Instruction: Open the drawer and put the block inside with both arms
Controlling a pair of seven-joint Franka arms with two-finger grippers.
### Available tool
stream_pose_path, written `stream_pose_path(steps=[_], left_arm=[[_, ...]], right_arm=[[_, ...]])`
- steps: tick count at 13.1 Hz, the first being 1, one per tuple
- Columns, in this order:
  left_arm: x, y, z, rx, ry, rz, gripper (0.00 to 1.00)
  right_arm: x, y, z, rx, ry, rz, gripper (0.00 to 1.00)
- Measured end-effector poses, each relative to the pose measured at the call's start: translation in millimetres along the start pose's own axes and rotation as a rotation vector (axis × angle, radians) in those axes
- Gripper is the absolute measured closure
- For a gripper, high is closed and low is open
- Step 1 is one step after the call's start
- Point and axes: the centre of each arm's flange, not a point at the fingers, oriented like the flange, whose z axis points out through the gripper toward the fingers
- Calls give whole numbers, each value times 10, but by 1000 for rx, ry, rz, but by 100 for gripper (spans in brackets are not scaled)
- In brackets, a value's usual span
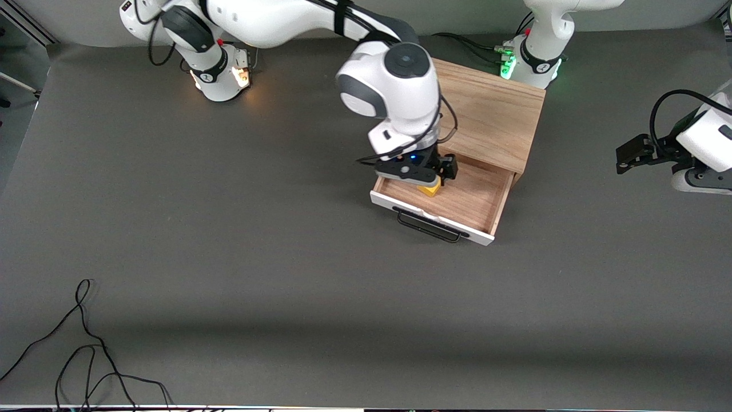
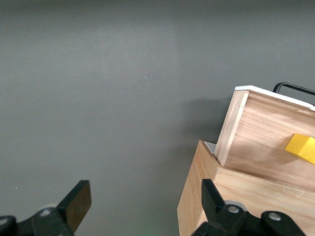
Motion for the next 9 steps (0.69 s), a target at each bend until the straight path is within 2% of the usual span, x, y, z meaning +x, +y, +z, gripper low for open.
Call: stream_pose_path(steps=[3,6,9], left_arm=[[0,-2,0,0,0,0,0],[-1,-3,0,1,-1,1,0],[-1,-4,1,1,-1,1,0]], right_arm=[[693,364,-406,-45,-32,10,0],[1381,916,-874,-79,-59,-113,0],[1892,1587,-1349,-90,-61,-157,0]])
